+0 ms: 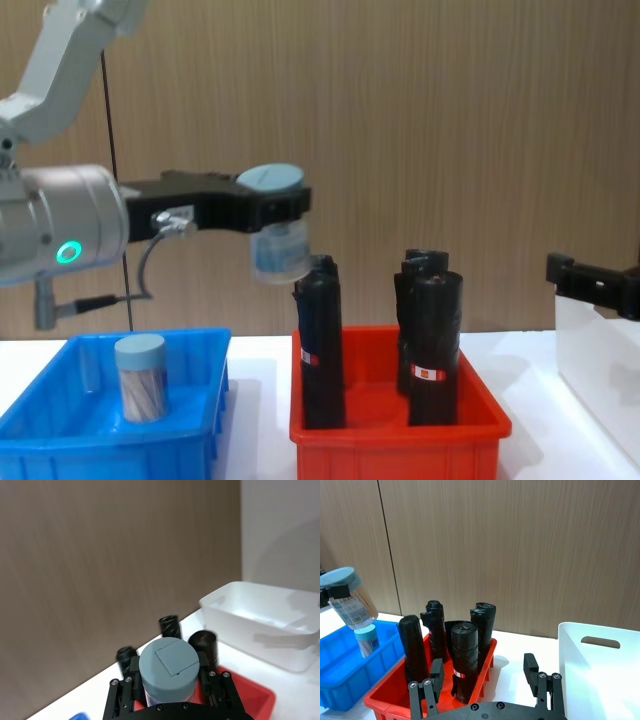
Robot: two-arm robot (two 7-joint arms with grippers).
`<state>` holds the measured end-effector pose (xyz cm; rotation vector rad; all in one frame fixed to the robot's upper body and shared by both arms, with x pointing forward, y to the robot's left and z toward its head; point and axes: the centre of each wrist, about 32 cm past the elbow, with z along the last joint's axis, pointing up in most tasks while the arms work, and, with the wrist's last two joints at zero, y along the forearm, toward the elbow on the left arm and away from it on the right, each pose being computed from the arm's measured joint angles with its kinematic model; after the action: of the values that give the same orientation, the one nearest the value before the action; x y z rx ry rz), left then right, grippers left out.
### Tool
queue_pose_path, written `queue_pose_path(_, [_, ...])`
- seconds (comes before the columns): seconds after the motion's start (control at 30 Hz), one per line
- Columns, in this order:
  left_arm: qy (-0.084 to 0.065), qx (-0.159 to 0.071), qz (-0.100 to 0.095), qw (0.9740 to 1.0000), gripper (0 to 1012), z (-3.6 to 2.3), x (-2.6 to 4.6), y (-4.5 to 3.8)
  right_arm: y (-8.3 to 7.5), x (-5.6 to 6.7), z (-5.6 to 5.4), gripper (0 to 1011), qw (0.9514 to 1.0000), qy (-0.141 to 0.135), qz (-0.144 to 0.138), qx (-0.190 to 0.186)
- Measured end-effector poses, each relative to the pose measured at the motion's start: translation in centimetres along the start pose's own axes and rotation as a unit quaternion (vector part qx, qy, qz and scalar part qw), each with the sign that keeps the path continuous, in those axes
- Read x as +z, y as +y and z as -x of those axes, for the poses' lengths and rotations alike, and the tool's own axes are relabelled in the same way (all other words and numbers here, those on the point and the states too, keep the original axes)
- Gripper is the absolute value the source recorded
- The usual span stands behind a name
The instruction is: Pick the cotton swabs from the blue box and place them into the white box.
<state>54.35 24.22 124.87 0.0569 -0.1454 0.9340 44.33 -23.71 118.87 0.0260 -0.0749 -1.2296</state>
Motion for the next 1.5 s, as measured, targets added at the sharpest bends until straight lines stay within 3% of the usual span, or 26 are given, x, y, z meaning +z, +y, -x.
queue_pose_path(0.23, [0.000, -0.053, 0.024, 0.9983, 660, 0.22, 1.01, -0.88, 0.0, 0.0, 0.0, 1002, 1.0000, 0.000, 0.000, 0.000])
queue_pose_path(0.43, [0.002, -0.100, 0.041, 0.9942, 660, 0.31, 1.60, -1.92, 0.0, 0.0, 0.0, 1002, 1.0000, 0.000, 0.000, 0.000])
queue_pose_path(0.53, [0.006, -0.131, 0.052, 0.9900, 661, 0.36, 1.85, -2.73, 0.0, 0.0, 0.0, 1002, 1.0000, 0.000, 0.000, 0.000])
queue_pose_path(0.67, [0.010, -0.153, 0.059, 0.9864, 660, 0.44, 1.99, -3.46, 0.0, 0.0, 0.0, 1002, 1.0000, 0.000, 0.000, 0.000])
queue_pose_path(0.77, [0.015, -0.177, 0.067, 0.9818, 660, 0.54, 2.12, -4.28, 0.0, 0.0, 0.0, 1002, 1.0000, 0.000, 0.000, 0.000])
queue_pose_path(0.8, [0.015, -0.177, 0.067, 0.9818, 660, 0.54, 2.12, -4.28, 0.0, 0.0, 0.0, 1002, 1.0000, 0.000, 0.000, 0.000])
queue_pose_path(0.87, [0.019, -0.190, 0.071, 0.9790, 660, 0.62, 2.19, -4.79, 0.0, 0.0, 0.0, 1002, 1.0000, 0.000, 0.000, 0.000])
queue_pose_path(1.0, [0.021, -0.204, 0.076, 0.9759, 660, 0.71, 2.29, -5.26, 0.0, 0.0, 0.0, 1002, 1.0000, 0.000, 0.000, 0.000])
queue_pose_path(1.2, [0.024, -0.217, 0.081, 0.9724, 660, 0.78, 2.40, -5.78, 0.0, 0.0, 0.0, 1002, 1.0000, 0.000, 0.000, 0.000])
queue_pose_path(1.5, [0.026, -0.228, 0.084, 0.9696, 660, 0.88, 2.47, -6.17, 0.0, 0.0, 0.0, 1002, 1.0000, 0.000, 0.000, 0.000])
